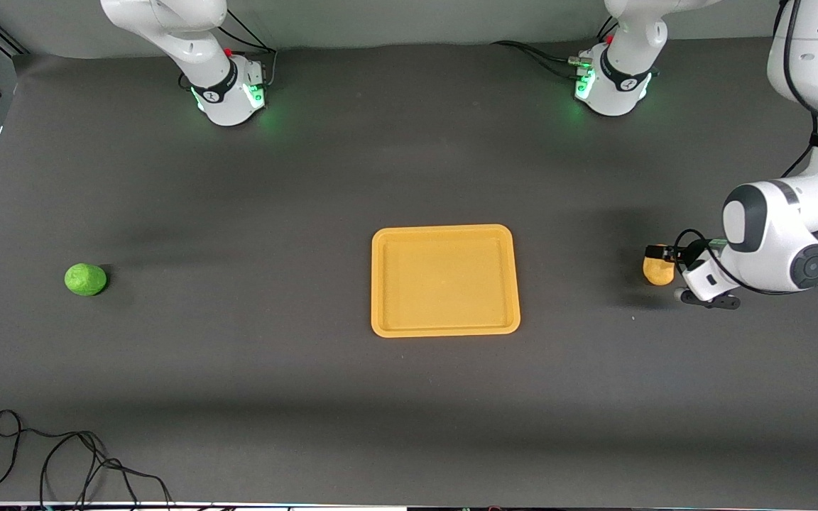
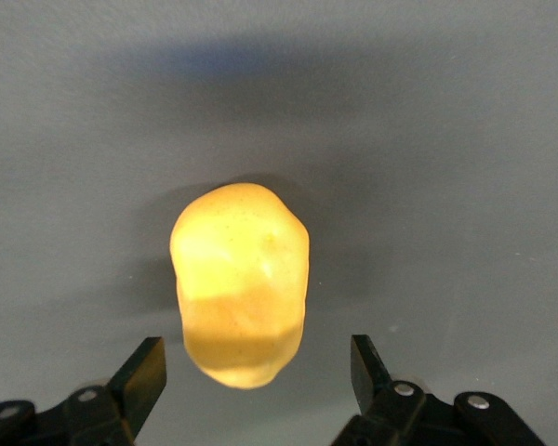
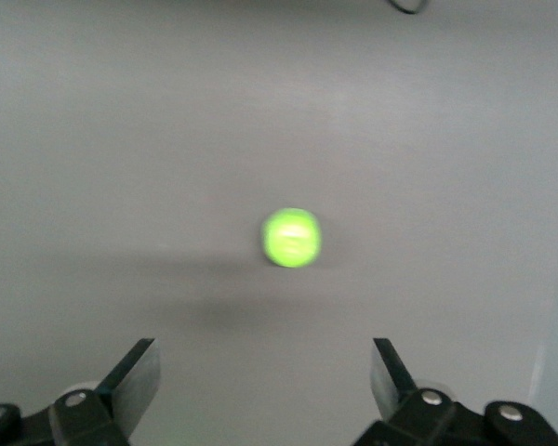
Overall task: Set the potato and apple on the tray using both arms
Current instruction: 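Reach the left gripper to the yellow potato and grasp it, then carry the potato with the left gripper while the right gripper reaches the apple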
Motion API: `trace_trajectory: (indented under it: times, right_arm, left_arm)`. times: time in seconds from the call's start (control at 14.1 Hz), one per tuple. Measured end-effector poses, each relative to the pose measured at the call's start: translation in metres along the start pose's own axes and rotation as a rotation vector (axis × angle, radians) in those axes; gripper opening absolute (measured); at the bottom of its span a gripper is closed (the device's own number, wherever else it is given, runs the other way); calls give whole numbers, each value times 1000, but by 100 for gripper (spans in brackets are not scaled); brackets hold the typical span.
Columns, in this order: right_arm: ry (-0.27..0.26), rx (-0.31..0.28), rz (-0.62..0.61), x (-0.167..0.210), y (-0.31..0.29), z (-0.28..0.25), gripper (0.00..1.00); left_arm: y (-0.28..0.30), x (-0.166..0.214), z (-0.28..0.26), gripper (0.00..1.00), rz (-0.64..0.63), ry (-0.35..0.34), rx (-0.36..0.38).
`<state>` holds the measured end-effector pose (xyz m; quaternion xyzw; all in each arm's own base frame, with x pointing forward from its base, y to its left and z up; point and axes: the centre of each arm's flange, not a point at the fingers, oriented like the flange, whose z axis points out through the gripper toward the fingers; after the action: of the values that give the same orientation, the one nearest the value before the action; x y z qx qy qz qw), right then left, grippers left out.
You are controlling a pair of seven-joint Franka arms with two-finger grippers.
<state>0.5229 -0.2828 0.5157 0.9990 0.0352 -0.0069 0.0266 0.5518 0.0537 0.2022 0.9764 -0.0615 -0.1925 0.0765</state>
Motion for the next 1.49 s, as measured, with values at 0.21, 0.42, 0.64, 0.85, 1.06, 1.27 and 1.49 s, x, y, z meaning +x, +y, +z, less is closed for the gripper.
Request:
trace_trajectory:
  times: [0.21, 0.42, 0.64, 0.85, 1.06, 1.27, 1.49]
  right_arm:
    - [31, 20, -5, -14, 26, 26, 100]
    - [53, 21, 5, -15, 22, 80, 100]
    - [70, 71, 10, -11, 13, 138, 100]
    - [84, 134, 9, -2, 10, 199, 100]
    - [70, 139, 13, 0, 11, 249, 100]
    - [47, 132, 21, -1, 12, 274, 100]
    - [36, 119, 30, -2, 13, 292, 100]
  left_arm:
    - [-2, 5, 7, 74, 1, 15, 4]
    - [-1, 8, 3, 54, 2, 26, 5]
    - [36, 25, -31, 54, -74, 56, -55]
    - [137, 52, -91, 54, -196, 103, -101]
    - [239, 68, -107, 54, -245, 137, -99]
    - [313, 83, -69, 54, -205, 152, -89]
    - [347, 90, -24, 54, -196, 139, -78]
